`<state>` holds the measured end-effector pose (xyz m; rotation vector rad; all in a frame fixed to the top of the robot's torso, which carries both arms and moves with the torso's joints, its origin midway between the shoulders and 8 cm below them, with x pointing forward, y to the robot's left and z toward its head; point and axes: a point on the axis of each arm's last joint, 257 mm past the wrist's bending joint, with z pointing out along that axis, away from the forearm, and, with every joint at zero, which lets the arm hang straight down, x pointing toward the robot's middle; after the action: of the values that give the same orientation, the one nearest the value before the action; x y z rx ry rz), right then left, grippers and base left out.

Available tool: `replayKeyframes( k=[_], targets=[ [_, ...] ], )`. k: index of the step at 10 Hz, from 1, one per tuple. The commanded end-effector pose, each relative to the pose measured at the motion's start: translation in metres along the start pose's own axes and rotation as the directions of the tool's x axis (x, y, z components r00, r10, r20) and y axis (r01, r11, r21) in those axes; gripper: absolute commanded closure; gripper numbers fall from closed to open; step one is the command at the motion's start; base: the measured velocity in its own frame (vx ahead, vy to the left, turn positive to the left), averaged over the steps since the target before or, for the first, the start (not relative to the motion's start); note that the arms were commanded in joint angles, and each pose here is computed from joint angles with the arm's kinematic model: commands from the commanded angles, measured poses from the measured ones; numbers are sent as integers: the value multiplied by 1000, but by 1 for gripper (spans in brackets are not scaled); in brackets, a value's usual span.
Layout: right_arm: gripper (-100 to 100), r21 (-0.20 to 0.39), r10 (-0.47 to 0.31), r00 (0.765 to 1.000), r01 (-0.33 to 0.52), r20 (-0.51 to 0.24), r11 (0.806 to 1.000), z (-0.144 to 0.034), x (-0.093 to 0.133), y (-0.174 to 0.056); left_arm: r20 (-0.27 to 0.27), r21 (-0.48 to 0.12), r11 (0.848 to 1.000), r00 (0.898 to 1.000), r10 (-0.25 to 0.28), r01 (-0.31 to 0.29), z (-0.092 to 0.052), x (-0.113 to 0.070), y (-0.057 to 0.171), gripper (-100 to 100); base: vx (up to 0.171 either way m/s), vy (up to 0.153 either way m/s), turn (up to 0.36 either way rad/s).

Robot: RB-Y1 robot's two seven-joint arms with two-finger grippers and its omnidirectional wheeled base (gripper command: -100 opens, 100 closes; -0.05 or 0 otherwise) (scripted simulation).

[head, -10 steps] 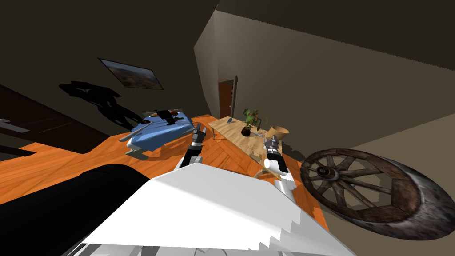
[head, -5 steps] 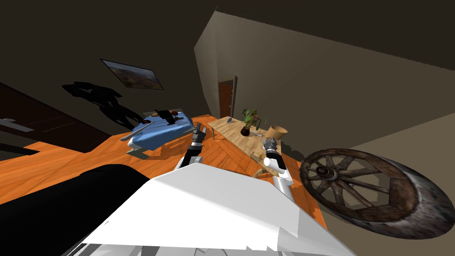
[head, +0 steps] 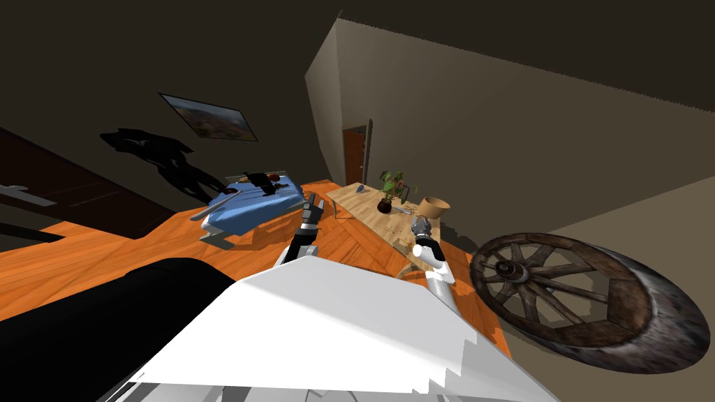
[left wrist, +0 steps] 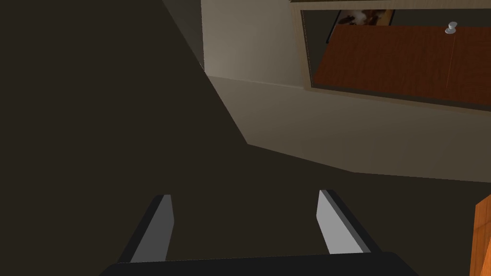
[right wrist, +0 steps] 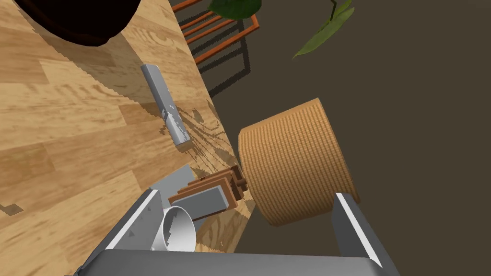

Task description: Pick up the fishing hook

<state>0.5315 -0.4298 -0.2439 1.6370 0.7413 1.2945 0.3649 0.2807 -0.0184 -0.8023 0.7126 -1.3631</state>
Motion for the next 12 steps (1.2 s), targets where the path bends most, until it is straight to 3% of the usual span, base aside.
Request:
replayKeyframes(
  k=[1, 4, 5, 7, 8, 9, 10, 11, 12],
  targets=[
    [-100, 44, 68, 997, -69, 28, 997, 9, -7, -13, 0, 0, 1000, 1000, 0, 0, 0, 0, 0, 0, -14, -29, 3],
    [-100, 111, 126, 989, -135, 80, 985, 13, -22, -43, 0, 0, 1000, 1000, 0, 0, 0, 0, 0, 0, -8, -26, 4],
    [-100, 131, 187, 978, -198, 94, 971, 21, -18, -48, 0, 0, 1000, 1000, 0, 0, 0, 0, 0, 0, -8, -24, -2],
    [-100, 156, 184, 976, -202, 119, 967, 17, -28, -64, 0, 0, 1000, 1000, 0, 0, 0, 0, 0, 0, -3, -17, 2],
    [-100, 178, 244, 960, -266, 138, 947, 24, -24, -72, 0, 0, 1000, 1000, 0, 0, 0, 0, 0, 0, -6, -23, -4],
    [-100, 196, 241, 958, -269, 158, 943, 21, -31, -83, 0, 0, 1000, 1000, 0, 0, 0, 0, 0, 0, -5, -21, 6],
    [-100, 214, 299, 938, -333, 176, 918, 27, -25, -90, 0, 0, 1000, 1000, 0, 0, 0, 0, 0, 0, -6, -24, -4],
    [-100, 229, 296, 935, -337, 195, 913, 23, -31, -101, 0, 0, 1000, 1000, 0, 0, 0, 0, 0, 0, -4, -20, 3],
    [-100, 249, 351, 910, -400, 219, 882, 28, -25, -111, 0, 0, 1000, 1000, 0, 0, 0, 0, 0, 0, -2, -23, -5]
  ],
)
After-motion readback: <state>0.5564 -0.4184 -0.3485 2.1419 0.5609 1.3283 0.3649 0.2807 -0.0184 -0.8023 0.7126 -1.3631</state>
